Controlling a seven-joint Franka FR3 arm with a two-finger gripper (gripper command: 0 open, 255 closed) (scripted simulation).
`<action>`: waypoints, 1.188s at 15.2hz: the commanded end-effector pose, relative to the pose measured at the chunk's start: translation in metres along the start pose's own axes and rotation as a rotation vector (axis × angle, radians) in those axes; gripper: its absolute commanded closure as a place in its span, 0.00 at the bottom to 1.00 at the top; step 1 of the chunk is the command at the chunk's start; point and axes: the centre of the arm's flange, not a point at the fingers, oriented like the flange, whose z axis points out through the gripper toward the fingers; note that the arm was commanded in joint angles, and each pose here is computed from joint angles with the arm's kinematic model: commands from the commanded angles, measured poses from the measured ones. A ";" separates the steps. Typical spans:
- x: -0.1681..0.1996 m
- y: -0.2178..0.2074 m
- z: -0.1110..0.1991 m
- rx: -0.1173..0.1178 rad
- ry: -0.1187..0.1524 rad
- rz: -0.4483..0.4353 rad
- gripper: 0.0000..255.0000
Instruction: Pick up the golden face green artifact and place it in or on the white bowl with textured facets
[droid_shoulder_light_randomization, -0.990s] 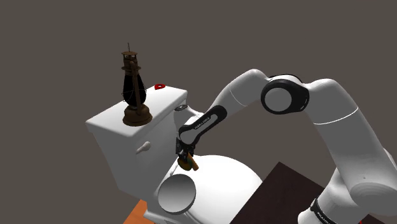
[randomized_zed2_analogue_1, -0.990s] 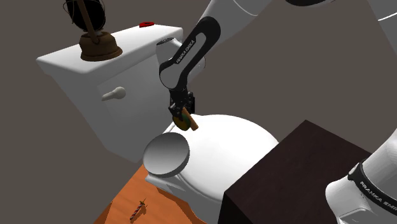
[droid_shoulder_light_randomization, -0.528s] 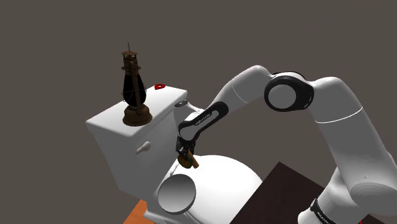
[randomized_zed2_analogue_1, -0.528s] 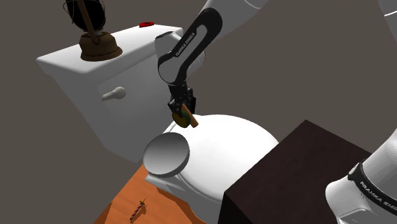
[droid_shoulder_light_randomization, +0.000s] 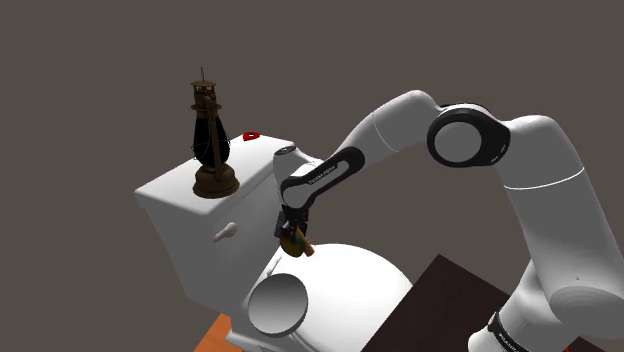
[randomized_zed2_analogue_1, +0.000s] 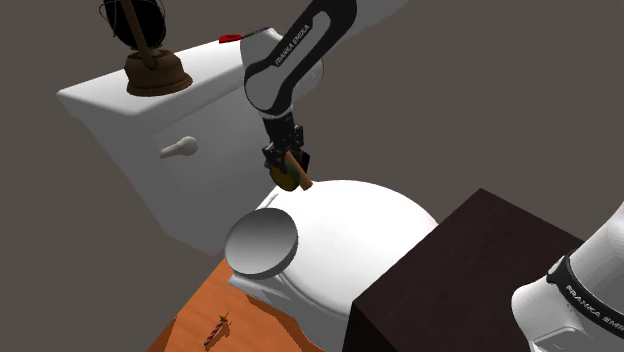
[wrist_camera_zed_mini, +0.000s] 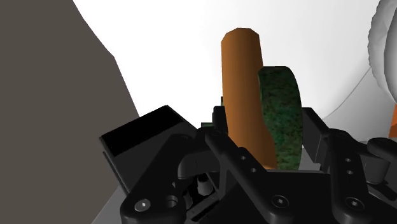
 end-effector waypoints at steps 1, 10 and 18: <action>-0.002 0.000 -0.011 0.000 0.000 0.000 1.00; -0.008 0.004 -0.058 0.000 0.000 0.000 1.00; -0.014 0.007 -0.099 0.000 0.000 0.000 1.00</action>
